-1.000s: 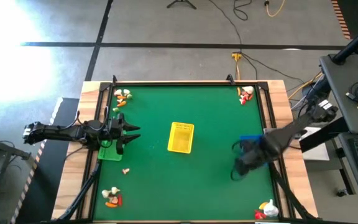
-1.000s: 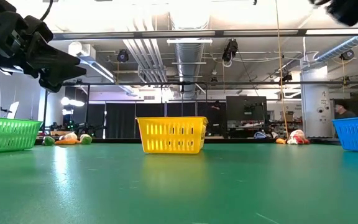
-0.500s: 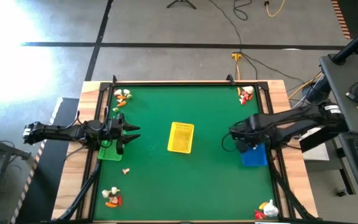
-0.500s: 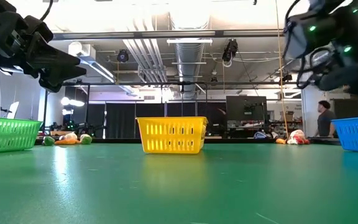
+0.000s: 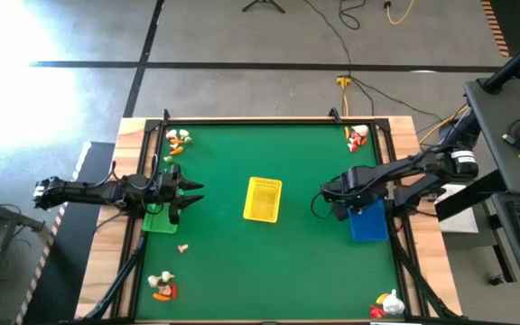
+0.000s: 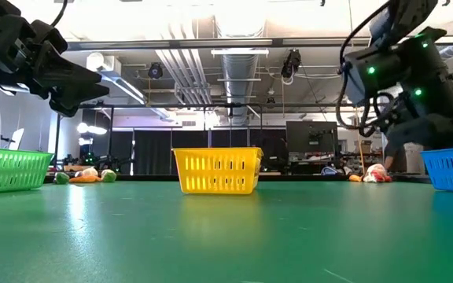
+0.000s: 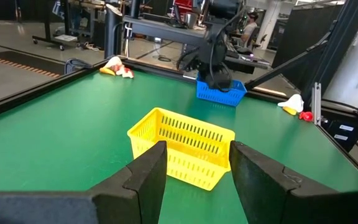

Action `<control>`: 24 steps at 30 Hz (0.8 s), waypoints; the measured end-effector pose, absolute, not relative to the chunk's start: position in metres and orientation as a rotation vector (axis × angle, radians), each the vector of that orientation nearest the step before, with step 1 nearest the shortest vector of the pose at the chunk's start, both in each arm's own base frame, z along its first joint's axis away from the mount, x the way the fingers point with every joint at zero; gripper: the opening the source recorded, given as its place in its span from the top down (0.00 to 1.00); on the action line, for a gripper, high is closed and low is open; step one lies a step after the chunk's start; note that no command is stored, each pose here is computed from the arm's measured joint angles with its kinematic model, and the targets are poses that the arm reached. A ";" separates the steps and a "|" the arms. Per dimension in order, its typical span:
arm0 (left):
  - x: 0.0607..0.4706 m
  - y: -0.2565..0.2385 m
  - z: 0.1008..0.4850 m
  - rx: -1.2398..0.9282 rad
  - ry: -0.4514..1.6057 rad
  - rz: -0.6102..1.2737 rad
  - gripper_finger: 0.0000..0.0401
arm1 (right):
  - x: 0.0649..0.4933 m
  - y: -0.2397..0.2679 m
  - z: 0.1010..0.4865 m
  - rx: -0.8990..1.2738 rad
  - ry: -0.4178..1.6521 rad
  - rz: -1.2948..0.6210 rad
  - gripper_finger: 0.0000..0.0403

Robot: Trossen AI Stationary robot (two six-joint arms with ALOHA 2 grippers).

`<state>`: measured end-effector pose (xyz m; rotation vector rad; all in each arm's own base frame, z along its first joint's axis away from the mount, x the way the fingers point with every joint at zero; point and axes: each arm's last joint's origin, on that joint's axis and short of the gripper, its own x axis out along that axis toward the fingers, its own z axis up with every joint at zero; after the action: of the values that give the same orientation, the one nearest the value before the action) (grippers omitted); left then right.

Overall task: Sort produce into baskets
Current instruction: Put the green mushroom into the blue bin, then put the red mushroom into the blue bin

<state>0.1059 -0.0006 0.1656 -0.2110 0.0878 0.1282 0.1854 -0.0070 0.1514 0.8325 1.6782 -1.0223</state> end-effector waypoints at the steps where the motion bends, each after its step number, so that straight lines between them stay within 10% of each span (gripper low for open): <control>1: 0.106 -0.001 0.166 -0.211 0.088 0.128 0.60 | 0.186 -0.007 0.150 0.829 1.688 -1.029 0.85; 24: 0.106 -0.001 0.166 -0.211 0.088 0.128 0.60 | 0.206 -0.017 0.195 0.855 1.534 -1.003 0.53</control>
<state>0.1059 -0.0006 0.1656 -0.2110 0.0880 0.1282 0.2063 -0.0169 0.1948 0.8547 1.5336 -1.0027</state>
